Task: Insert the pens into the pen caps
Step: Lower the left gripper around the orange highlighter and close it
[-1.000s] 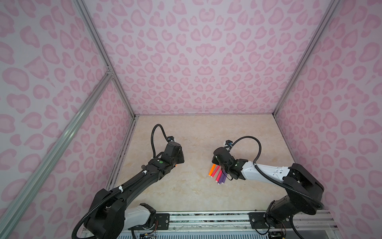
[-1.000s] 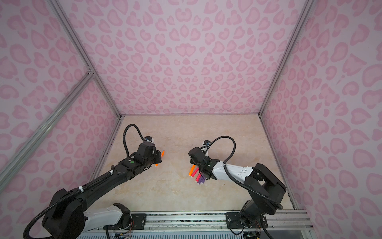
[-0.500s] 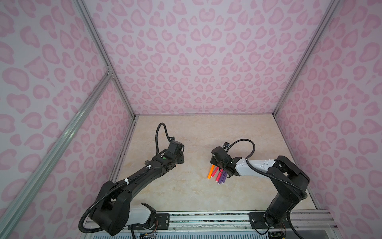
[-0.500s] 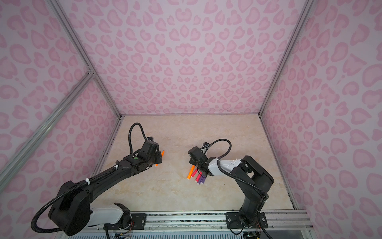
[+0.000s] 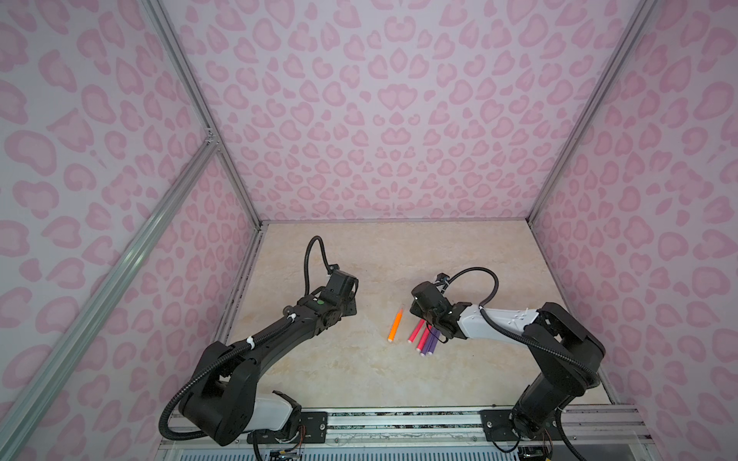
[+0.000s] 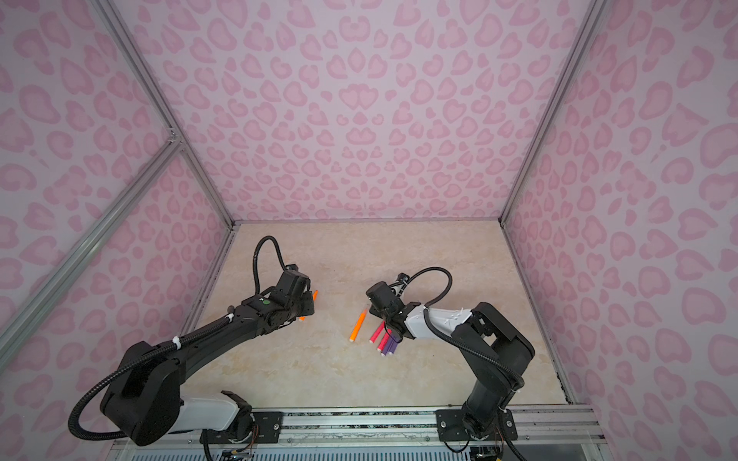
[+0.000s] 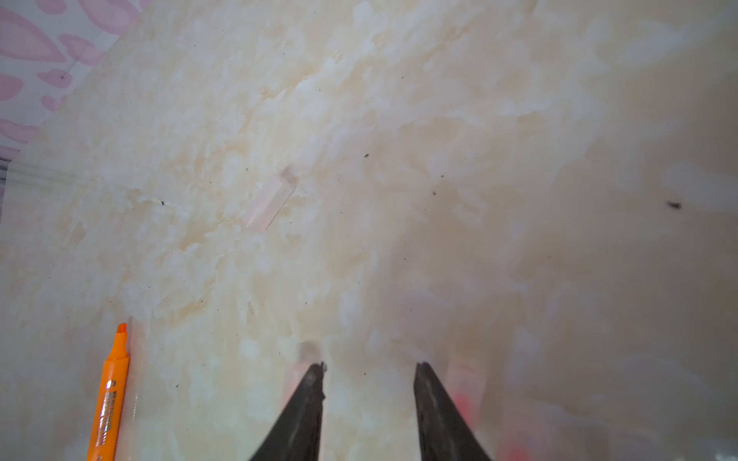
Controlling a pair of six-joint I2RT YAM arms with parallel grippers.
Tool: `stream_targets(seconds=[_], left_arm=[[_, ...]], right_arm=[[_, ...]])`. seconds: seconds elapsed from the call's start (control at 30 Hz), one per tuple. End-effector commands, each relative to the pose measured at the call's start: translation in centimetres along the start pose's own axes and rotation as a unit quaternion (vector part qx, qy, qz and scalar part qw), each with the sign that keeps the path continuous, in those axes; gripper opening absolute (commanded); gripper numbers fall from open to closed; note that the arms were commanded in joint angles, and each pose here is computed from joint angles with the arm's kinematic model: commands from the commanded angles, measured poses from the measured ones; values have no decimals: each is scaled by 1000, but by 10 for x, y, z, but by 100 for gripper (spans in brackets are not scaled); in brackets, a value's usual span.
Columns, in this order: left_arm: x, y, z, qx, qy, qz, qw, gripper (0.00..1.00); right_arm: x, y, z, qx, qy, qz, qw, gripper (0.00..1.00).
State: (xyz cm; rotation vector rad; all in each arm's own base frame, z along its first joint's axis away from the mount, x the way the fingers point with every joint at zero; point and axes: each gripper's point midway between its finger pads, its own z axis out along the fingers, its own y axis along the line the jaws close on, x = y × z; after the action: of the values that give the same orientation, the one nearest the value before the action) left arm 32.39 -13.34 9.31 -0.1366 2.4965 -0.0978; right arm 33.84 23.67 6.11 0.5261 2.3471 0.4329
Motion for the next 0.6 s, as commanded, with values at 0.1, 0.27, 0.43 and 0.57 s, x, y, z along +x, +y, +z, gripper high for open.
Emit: stream_targets(seconds=[0.1,0.27,0.43,0.57], left_arm=[[6,7,15,-40,31,8,999,51],[13,4,37,-50,66,23,996,49],[22,1,61,-52,110,30,992,46],[28,3,71,-48,131,19,990,39]], right_arm=[[-24,7,-25,-6,-38,-13,999,41],[-26,20,-39,-24,-46,-26,998,42],[-22,27,-46,-35,-47,-34,998,42],[-21,29,-51,-40,-49,-38,997,41]])
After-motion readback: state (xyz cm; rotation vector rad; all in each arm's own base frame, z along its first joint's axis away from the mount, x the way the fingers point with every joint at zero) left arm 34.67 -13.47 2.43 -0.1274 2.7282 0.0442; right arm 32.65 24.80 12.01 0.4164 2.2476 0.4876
